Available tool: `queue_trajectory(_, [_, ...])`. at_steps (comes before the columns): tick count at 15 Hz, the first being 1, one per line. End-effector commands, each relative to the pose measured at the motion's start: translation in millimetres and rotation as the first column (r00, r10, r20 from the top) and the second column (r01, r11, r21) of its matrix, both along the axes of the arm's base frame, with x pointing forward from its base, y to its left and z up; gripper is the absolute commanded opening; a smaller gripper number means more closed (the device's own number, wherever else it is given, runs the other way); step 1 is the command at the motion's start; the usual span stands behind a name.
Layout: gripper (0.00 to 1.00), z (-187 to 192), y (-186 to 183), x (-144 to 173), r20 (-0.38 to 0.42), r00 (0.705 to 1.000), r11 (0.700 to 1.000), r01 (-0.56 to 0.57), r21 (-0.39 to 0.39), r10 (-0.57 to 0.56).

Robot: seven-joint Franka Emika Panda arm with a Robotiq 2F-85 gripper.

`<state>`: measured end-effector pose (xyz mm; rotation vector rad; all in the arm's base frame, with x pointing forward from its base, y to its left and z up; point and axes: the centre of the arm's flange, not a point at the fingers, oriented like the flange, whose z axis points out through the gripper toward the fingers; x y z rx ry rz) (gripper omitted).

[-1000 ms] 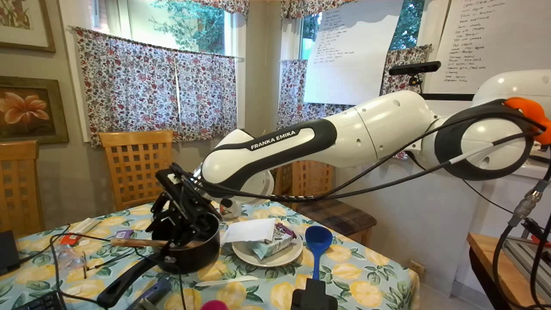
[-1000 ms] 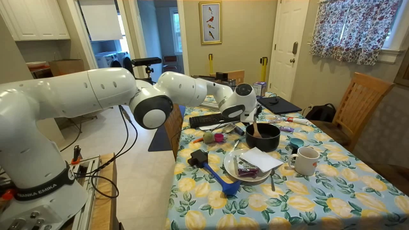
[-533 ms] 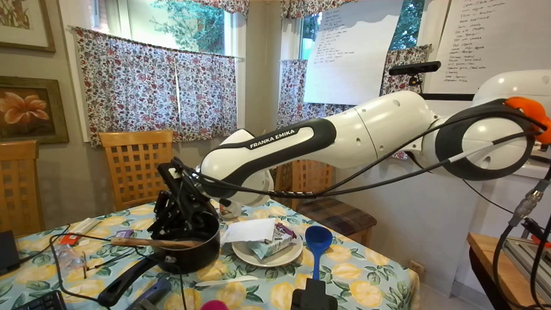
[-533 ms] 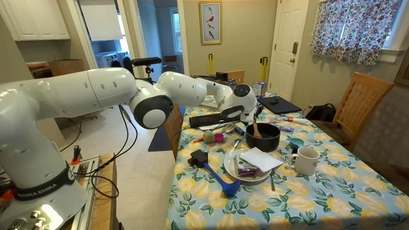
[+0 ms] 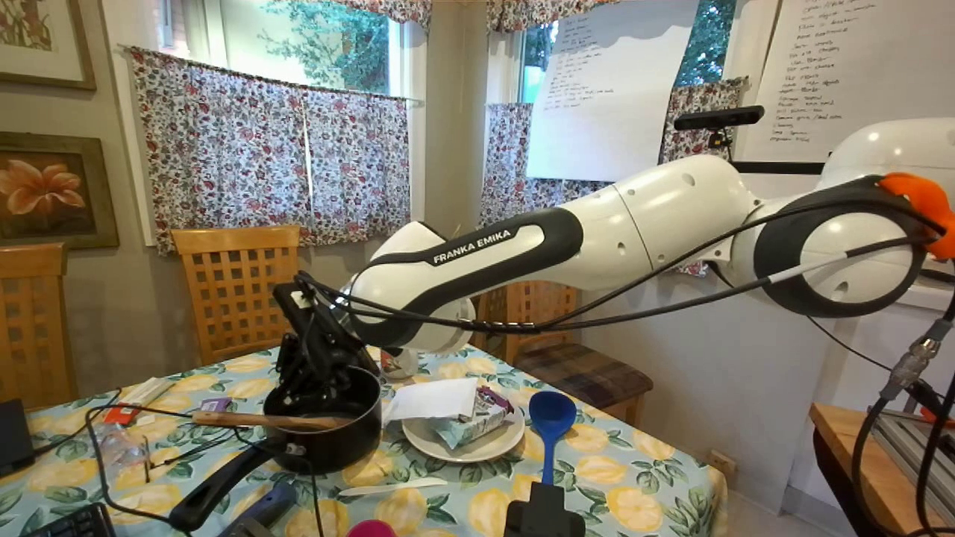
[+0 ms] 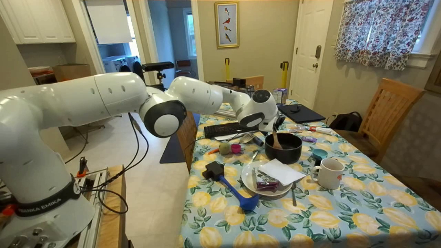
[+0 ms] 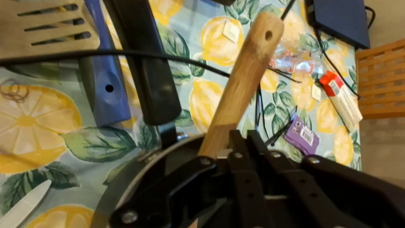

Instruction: Put the black pot on the ceramic plate on the right

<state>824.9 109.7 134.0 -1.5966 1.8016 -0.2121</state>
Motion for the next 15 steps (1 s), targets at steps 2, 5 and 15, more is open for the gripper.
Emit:
queue_trajectory(2, [0.47, 28, -15, 3, -0.001, 0.990, 0.987, 0.141, -0.070, -0.142])
queue_trajectory(5, [0.69, 28, -23, 10, -0.115, 0.977, 0.982, 0.173, -0.082, -0.182])
queue_trajectory(15, [1.00, 11, -20, 3, -0.282, 0.955, 0.989, 0.123, 0.083, -0.095])
